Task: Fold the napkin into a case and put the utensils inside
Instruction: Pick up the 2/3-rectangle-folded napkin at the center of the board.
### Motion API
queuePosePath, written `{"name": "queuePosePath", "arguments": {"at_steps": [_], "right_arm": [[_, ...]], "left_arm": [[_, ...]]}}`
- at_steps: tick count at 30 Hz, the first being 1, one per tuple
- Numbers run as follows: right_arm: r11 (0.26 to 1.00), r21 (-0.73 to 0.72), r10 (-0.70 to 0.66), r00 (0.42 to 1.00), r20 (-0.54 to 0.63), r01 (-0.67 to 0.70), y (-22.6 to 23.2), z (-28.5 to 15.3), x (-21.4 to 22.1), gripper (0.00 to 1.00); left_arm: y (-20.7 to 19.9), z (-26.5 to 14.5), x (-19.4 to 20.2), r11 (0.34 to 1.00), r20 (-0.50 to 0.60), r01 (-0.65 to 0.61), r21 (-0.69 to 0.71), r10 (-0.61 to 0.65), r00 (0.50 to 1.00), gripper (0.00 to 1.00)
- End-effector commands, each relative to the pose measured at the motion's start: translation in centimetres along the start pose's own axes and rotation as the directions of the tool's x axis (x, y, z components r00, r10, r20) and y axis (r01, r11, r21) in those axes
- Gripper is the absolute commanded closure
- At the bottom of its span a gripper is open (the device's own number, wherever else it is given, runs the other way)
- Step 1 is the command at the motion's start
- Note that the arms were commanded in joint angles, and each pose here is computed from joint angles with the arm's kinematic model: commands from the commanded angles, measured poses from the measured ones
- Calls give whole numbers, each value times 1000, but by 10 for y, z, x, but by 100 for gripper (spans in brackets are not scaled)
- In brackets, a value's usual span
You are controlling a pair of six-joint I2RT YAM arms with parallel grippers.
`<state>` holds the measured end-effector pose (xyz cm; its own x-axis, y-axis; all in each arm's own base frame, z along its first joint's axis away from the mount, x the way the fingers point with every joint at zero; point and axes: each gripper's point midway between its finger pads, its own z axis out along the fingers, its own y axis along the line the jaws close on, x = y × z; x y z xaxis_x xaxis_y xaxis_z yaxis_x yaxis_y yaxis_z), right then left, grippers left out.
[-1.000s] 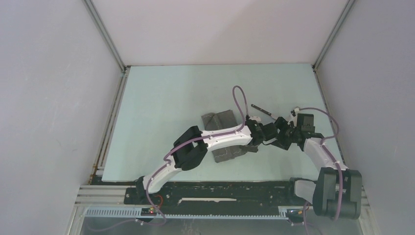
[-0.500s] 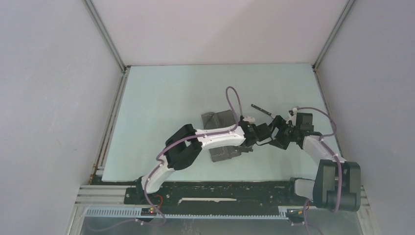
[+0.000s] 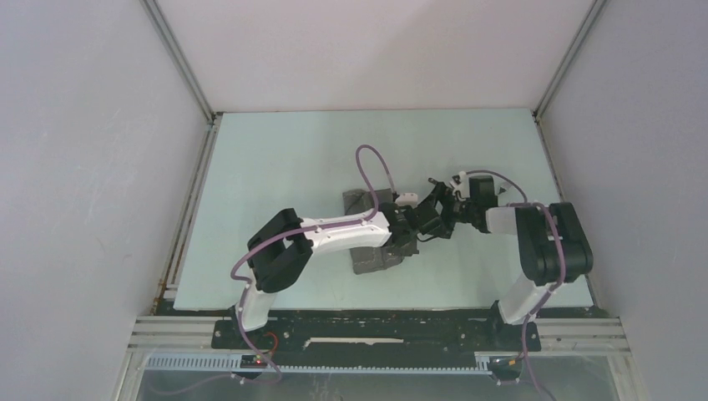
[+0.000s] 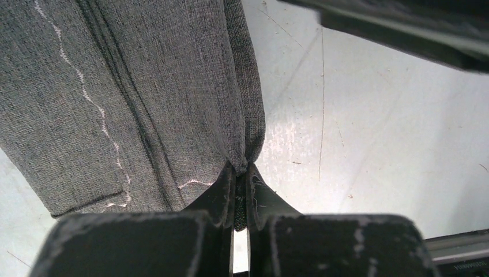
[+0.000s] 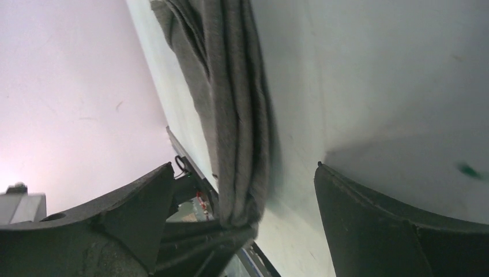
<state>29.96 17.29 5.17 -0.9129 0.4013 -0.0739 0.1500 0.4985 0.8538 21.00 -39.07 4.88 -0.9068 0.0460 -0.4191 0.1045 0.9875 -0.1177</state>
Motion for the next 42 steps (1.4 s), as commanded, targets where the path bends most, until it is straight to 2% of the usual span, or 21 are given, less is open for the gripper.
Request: {"name": "queuePosePath", "arguments": {"at_steps": [1, 9, 15, 26, 31, 35, 39, 41, 42], "right_arm": [[989, -149, -23, 1000, -5, 23, 36, 23, -17, 4], [992, -123, 5, 999, -31, -9, 28, 51, -13, 13], [995, -94, 10, 998, -68, -17, 18, 66, -10, 14], [993, -119, -1, 999, -46, -5, 18, 73, -19, 35], [990, -143, -9, 999, -47, 2, 21, 76, -19, 52], [989, -148, -17, 999, -42, 11, 21, 77, -20, 59], [985, -170, -34, 999, -26, 29, 26, 75, -21, 83], [983, -178, -46, 999, -18, 42, 30, 74, -21, 100], [982, -185, -53, 999, -13, 49, 32, 72, -21, 100]], "left_arm": [[-13, -25, -18, 995, 51, 16, 98, -21, 998, 100], [-7, -27, -16, 993, 51, 30, 113, -36, 998, 100], [-5, -30, -16, 991, 56, 33, 133, -40, 998, 100], [-1, -30, -13, 990, 52, 37, 132, -44, 998, 100], [-3, -29, -10, 989, 39, 36, 145, -42, 998, 100], [-4, -27, -8, 988, 34, 34, 153, -39, 999, 100], [-6, -27, -6, 985, 20, 35, 168, -39, 999, 100], [-7, -25, -2, 982, -1, 40, 185, -41, 999, 98], [-7, -24, 0, 980, -15, 43, 196, -41, 999, 97]]}}
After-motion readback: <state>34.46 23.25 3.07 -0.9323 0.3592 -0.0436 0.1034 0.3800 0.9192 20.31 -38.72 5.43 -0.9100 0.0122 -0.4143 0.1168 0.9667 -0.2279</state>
